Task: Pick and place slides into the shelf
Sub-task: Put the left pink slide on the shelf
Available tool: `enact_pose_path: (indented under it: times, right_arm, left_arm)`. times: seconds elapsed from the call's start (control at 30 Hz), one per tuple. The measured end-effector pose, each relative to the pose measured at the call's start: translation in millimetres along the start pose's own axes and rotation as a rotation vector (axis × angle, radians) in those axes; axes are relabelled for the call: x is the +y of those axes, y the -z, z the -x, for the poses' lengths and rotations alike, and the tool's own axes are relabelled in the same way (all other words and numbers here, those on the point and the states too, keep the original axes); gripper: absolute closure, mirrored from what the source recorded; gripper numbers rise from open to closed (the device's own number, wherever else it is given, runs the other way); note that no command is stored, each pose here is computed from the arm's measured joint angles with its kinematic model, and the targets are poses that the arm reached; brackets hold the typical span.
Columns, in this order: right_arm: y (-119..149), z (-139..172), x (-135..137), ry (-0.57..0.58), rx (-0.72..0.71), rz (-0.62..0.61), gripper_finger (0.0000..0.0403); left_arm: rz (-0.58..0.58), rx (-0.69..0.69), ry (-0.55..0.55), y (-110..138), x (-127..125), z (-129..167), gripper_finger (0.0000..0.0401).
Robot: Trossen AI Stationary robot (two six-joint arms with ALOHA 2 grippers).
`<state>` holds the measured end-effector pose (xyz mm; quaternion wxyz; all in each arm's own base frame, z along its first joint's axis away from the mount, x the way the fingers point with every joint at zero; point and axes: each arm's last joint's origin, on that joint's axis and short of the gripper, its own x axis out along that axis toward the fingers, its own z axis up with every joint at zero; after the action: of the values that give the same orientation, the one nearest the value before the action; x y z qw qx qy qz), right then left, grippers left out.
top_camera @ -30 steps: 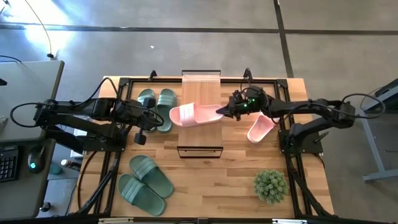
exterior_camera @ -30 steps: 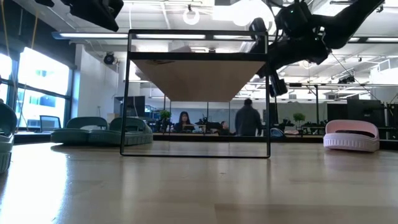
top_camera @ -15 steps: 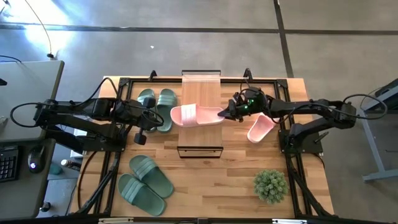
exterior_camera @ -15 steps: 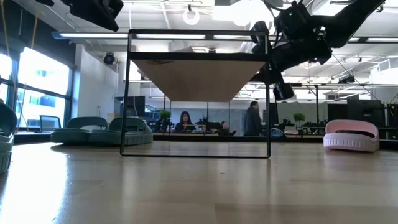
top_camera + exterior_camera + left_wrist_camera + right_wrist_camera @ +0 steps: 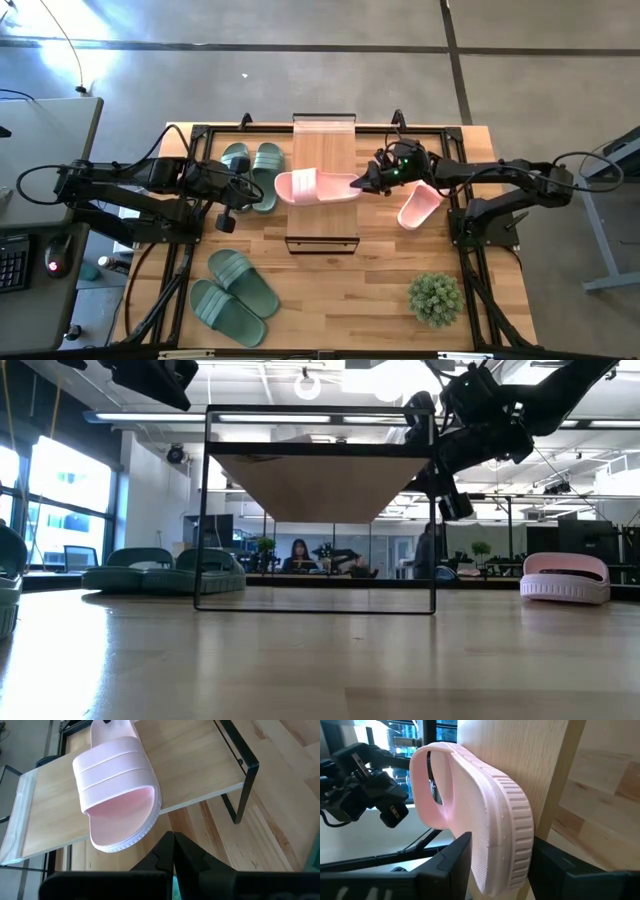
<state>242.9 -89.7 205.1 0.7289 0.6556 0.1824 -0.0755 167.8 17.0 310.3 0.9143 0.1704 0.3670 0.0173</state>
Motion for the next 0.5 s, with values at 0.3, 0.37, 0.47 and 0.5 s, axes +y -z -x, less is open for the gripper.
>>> enact_pose_path:
  times: [0.3,0.37,0.47,0.5]
  right_arm:
    - [-5,10,1,0.006,-0.058,0.013,0.0242]
    - [-3,16,5,0.002,-0.08,0.021,0.0242]
    - [0,28,8,0.032,-0.108,0.006,0.0242]
    - [1,31,5,0.071,-0.111,-0.008,0.0242]
  left_arm:
    - [0.004,-0.001,0.004,0,0,0,0.04]
    - [0.004,-0.002,0.008,0,0,0,0.04]
    - [0.003,-0.002,0.008,0,0,0,0.04]
    - [0.0,-0.002,0.007,0,0,0,0.04]
